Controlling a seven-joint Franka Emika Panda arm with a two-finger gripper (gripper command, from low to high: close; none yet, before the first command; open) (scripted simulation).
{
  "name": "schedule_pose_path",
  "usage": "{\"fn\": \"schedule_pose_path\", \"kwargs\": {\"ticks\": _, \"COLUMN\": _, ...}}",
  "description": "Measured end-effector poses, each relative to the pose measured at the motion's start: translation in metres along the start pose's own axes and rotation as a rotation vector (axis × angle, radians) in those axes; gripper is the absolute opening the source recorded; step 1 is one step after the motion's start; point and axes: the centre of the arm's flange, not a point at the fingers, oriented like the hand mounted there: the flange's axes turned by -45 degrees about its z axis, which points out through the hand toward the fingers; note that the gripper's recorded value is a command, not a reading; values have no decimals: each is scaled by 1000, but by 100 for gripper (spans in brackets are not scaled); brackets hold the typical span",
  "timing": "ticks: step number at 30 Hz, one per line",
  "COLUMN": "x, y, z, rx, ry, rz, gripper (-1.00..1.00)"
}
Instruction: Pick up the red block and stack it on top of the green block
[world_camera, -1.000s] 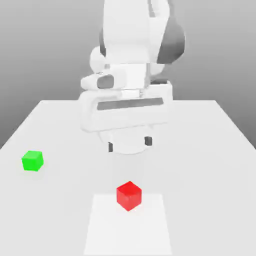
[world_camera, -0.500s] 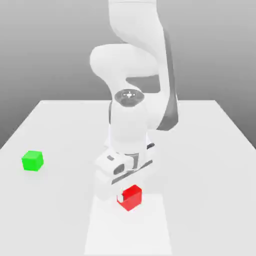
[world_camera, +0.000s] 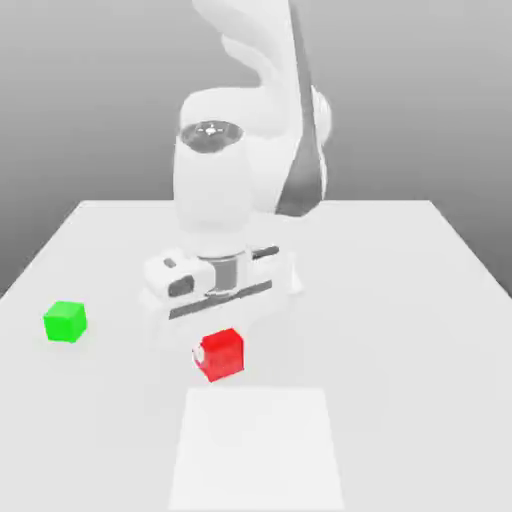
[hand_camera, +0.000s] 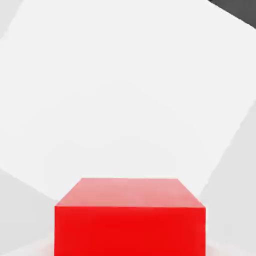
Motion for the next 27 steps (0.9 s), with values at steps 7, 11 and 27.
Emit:
{"fn": "schedule_pose_path", "kwargs": {"ticks": 7, "x": -104, "y": 102, "z": -14, "rx": -2, "ry": -1, "rz": 494, "gripper": -100}}
{"fn": "schedule_pose_path", "kwargs": {"ticks": 11, "x": -182, "y": 139, "z": -21, "rx": 0, "ry": -2, "rz": 777, "gripper": -100}}
{"fn": "schedule_pose_path", "kwargs": {"ticks": 27, "x": -243, "y": 153, "z": 42, "rx": 4, "ry": -3, "rz": 984, "gripper": 100}}
